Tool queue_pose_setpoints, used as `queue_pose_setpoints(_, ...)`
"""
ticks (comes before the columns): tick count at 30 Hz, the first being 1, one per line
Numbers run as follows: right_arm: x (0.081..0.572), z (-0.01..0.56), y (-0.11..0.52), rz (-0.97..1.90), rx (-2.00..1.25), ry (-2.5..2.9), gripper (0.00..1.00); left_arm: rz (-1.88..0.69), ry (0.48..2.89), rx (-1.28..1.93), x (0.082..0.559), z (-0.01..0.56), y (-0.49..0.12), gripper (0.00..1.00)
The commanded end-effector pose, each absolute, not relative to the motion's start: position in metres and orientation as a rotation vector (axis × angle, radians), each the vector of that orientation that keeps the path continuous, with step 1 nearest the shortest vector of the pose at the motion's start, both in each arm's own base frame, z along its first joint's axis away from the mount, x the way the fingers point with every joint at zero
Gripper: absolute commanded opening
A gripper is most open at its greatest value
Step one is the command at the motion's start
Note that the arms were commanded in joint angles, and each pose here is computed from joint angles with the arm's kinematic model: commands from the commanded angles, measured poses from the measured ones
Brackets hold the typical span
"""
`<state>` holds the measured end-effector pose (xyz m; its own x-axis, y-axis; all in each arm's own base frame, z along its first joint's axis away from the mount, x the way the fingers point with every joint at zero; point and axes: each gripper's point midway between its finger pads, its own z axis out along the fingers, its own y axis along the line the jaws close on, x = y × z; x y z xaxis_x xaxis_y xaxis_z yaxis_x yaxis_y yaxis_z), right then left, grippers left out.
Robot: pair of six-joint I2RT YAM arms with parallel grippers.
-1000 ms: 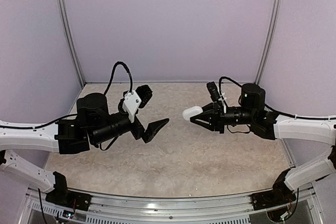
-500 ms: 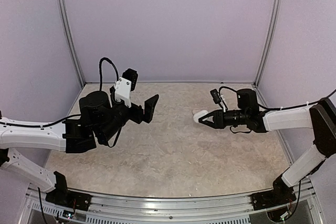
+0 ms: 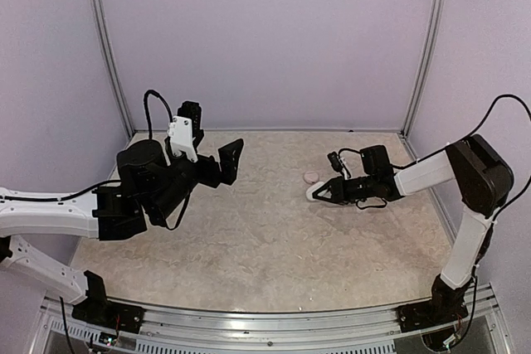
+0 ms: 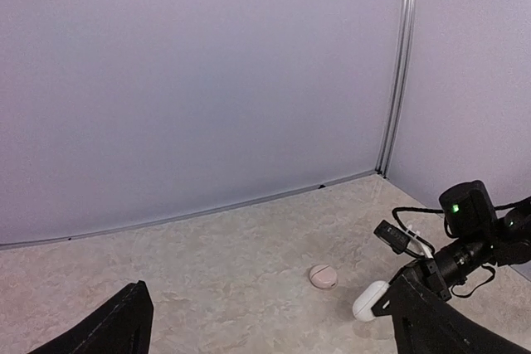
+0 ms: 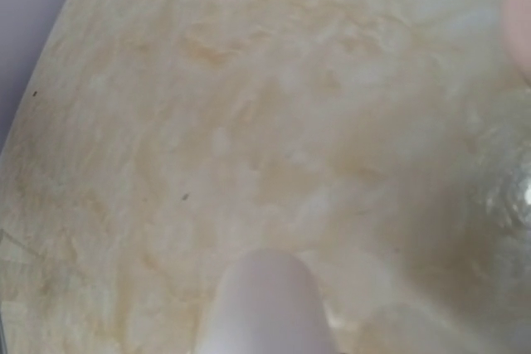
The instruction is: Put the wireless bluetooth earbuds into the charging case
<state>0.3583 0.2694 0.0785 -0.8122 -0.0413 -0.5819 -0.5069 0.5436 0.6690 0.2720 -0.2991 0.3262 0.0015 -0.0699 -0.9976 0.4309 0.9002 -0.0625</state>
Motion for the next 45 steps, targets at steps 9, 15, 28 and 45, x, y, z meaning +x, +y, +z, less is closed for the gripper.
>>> queue_pose_setpoints(9,0.39,0.06,0.275,1.217,-0.345,2.312,0.22,-0.458,1.528,0.223,0.268,0.328,-0.281,0.99)
queue_pose_setpoints(15,0.399,0.051,0.278,1.224,-0.314,2.324,0.32,-0.455,1.525,0.21,0.266,0.329,-0.274,0.99)
queue_pose_setpoints(28,0.391,0.044,0.27,1.177,-0.285,2.356,0.55,-0.418,1.528,0.196,0.27,0.33,-0.266,0.99)
queue_pose_setpoints(45,0.378,0.088,0.237,1.062,-0.349,2.262,0.75,-0.496,1.69,0.208,0.309,0.317,-0.275,0.99)
